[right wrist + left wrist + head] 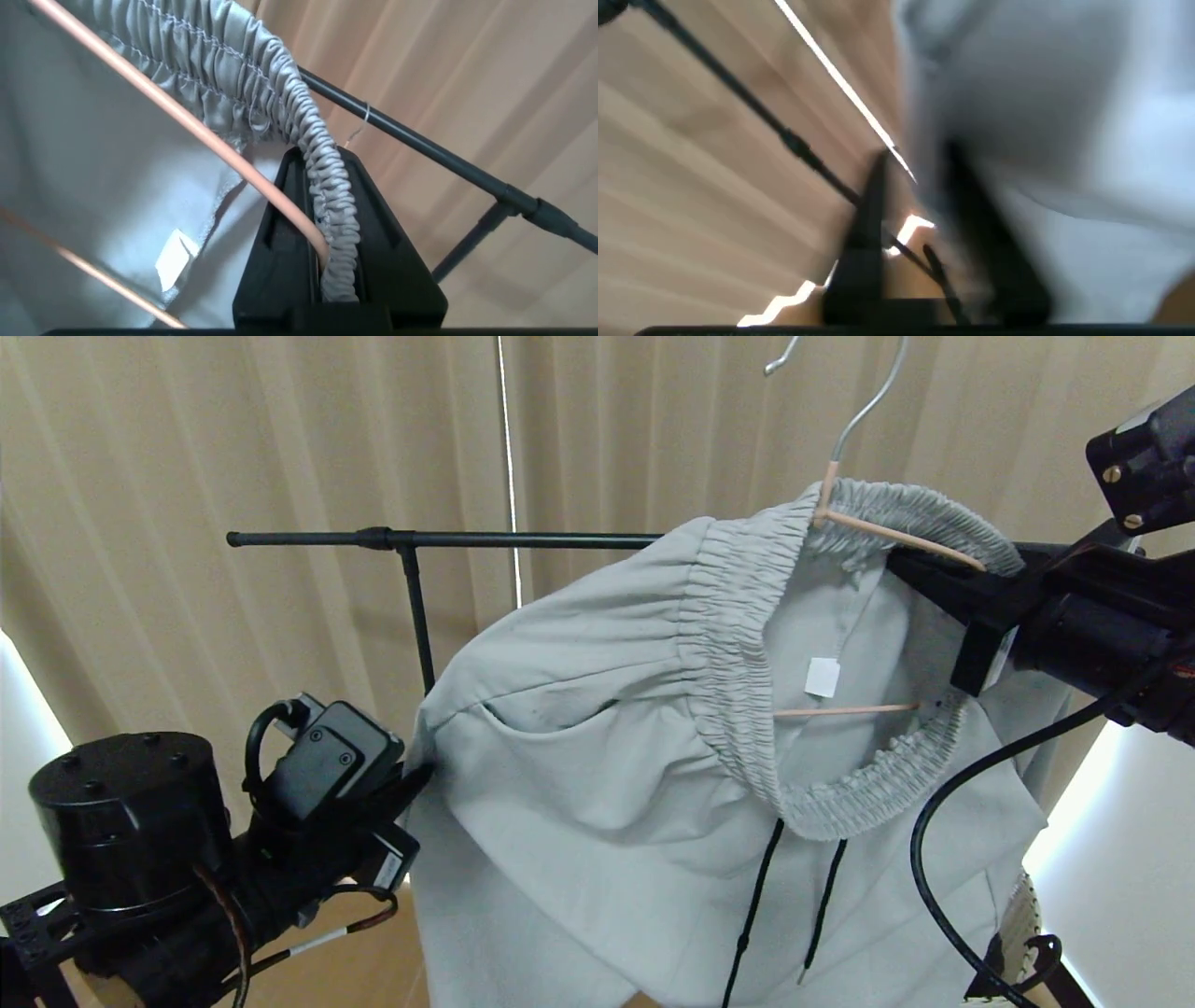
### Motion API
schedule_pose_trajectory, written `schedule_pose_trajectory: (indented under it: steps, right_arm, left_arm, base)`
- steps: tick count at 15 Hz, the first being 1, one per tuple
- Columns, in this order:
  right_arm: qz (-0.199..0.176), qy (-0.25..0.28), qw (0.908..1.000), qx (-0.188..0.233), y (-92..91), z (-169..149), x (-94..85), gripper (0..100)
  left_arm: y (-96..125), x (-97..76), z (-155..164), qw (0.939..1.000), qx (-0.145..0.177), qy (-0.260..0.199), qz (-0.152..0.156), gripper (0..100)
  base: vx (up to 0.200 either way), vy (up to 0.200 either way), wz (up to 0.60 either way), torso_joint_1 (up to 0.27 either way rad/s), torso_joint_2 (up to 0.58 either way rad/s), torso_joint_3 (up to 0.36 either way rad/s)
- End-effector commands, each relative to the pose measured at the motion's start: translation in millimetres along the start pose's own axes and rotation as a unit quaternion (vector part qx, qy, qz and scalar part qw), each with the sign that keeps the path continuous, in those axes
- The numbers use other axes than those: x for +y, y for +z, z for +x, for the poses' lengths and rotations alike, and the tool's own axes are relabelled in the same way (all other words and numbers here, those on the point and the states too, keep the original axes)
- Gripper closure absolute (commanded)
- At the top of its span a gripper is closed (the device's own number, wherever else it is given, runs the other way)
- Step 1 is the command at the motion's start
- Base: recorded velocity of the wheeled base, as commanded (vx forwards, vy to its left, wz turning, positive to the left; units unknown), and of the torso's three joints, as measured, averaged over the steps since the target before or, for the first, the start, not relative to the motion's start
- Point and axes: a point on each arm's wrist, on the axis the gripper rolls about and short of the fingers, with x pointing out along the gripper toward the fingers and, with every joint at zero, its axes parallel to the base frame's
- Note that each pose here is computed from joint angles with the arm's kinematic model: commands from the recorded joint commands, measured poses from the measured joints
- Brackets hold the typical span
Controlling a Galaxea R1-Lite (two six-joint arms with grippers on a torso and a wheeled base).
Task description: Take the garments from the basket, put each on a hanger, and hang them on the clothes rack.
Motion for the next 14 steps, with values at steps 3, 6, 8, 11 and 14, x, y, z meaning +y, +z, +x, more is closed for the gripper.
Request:
schedule_pose_trajectory:
  steps: [3, 6, 8, 11, 14]
  right_arm:
    - [-0.003, -0.021, 0.9996, 0.017, -4.3, 1, -10.4, 100]
    - [-0.004, -0.032, 0.9992, 0.022, -6.3, 0, -15.7, 100]
    - [-0.004, -0.032, 0.9992, 0.024, -7.2, 0, -15.8, 100]
    - [-0.004, -0.031, 0.9992, 0.026, -8.4, 2, -15.4, 100]
    - [-0.006, -0.025, 0.9977, 0.063, -10.2, 0, -15.0, 100]
  left_arm:
    - [-25, 20.7, -5, 0.9978, 0.044, 0.05, 0.002, 100]
    - [-29, 30.1, -5, 0.9959, 0.05, 0.074, 0.012, 100]
    - [-28, 31.1, -5, 0.9958, 0.048, 0.076, 0.015, 100]
    - [-25, 30.9, -5, 0.9962, 0.042, 0.075, 0.012, 0]
    - [-18, 33.8, -6, 0.9966, 0.024, 0.079, 0.008, 0]
  base:
    - [0.0, 0.0, 0.0, 0.0, 0.0, 0.0]
    - [0.0, 0.0, 0.0, 0.0, 0.0, 0.0]
    - [0.0, 0.0, 0.0, 0.0, 0.0, 0.0]
    - [0.0, 0.0, 0.0, 0.0, 0.0, 0.0]
    - [0.0, 0.0, 0.0, 0.0, 0.0, 0.0]
